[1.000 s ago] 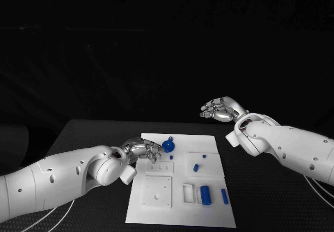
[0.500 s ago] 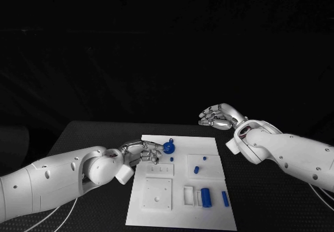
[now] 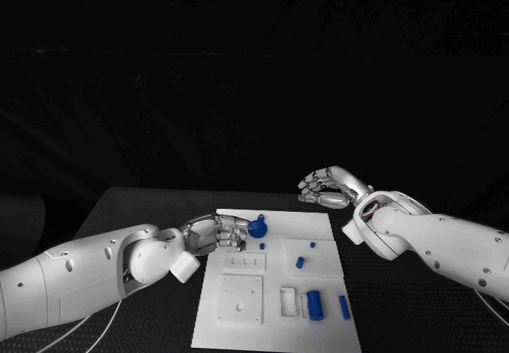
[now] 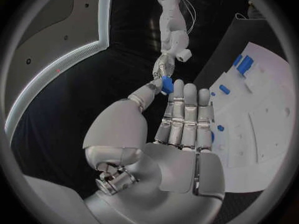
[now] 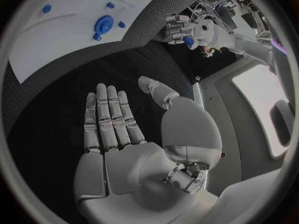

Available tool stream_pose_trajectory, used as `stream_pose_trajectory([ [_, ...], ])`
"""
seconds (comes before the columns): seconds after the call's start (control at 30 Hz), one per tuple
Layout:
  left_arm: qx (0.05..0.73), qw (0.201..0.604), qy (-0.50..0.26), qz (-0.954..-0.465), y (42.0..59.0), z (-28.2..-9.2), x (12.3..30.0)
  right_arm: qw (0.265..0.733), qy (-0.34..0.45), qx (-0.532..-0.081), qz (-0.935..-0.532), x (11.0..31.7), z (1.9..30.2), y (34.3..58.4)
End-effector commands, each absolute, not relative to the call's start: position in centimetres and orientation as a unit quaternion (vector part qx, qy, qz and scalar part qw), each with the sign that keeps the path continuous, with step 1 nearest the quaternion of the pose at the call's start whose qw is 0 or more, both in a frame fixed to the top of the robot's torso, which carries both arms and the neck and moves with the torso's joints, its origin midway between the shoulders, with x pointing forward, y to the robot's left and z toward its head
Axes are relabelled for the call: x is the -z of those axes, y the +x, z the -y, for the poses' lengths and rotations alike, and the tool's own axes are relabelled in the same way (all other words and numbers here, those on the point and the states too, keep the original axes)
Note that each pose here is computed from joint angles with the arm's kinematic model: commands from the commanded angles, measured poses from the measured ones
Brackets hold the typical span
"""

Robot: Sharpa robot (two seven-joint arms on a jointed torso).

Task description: Assemble the parts on the task board

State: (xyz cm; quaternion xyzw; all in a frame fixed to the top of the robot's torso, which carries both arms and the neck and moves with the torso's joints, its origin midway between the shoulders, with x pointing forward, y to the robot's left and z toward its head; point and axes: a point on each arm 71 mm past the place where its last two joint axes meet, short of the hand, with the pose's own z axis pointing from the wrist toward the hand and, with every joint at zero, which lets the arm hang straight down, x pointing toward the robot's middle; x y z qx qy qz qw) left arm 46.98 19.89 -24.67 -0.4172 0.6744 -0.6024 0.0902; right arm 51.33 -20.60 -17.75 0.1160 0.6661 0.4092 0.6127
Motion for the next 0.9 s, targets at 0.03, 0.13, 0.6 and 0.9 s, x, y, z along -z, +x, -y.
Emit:
stream_pose_trajectory([
  [0.03, 0.623, 0.069, -0.409, -0.663, 46.8, -19.6, 24.2, 0.623, 0.051, -0.41, -0.664, 17.7, 19.5, 50.5],
  [0.13, 0.624, 0.068, -0.408, -0.663, 46.8, -19.6, 24.2, 0.622, 0.016, -0.413, -0.665, 17.8, 18.5, 49.7],
  [0.6, 0.615, 0.102, -0.408, -0.667, 47.2, -19.9, 24.2, 0.667, -0.085, -0.409, -0.617, 17.5, 14.8, 46.8],
  [0.9, 0.614, 0.102, -0.408, -0.668, 47.3, -19.8, 24.2, 0.652, -0.101, -0.432, -0.614, 17.9, 13.0, 45.6],
])
